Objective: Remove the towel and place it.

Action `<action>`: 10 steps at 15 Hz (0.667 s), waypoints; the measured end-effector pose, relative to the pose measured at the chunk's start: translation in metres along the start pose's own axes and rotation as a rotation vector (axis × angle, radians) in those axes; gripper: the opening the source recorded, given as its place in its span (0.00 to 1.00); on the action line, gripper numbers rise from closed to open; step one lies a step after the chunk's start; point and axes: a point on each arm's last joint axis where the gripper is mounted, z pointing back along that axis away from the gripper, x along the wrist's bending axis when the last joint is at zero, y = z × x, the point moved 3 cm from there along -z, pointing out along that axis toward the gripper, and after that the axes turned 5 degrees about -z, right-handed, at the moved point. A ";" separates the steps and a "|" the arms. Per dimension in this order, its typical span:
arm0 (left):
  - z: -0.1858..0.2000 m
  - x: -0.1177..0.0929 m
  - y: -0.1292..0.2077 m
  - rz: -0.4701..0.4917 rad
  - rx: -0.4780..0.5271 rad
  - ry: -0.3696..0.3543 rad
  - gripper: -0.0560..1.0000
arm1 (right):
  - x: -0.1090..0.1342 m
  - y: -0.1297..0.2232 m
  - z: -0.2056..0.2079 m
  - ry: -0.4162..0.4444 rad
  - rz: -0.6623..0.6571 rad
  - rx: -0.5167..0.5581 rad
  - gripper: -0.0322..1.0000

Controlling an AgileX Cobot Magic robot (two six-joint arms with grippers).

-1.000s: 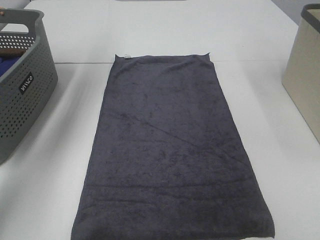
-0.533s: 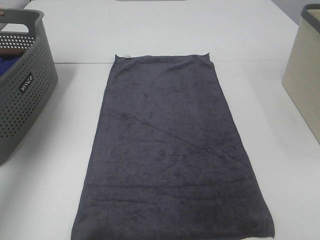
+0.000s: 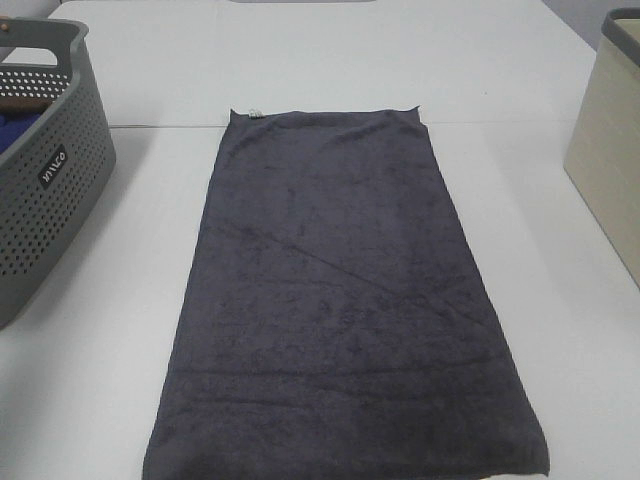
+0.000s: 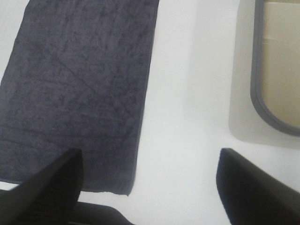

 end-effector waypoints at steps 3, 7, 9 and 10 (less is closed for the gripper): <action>0.056 0.009 0.053 0.004 -0.175 -0.059 0.82 | -0.009 0.082 0.010 0.034 0.015 -0.070 0.76; 0.080 0.009 0.093 0.021 -0.288 -0.063 0.82 | -0.015 0.128 0.008 0.044 0.025 -0.164 0.76; 0.079 0.006 0.134 0.030 -0.313 -0.058 0.82 | -0.018 0.156 -0.001 0.041 0.035 -0.261 0.76; 0.074 0.004 0.145 0.029 -0.310 -0.058 0.82 | -0.019 0.163 -0.005 0.042 0.044 -0.283 0.76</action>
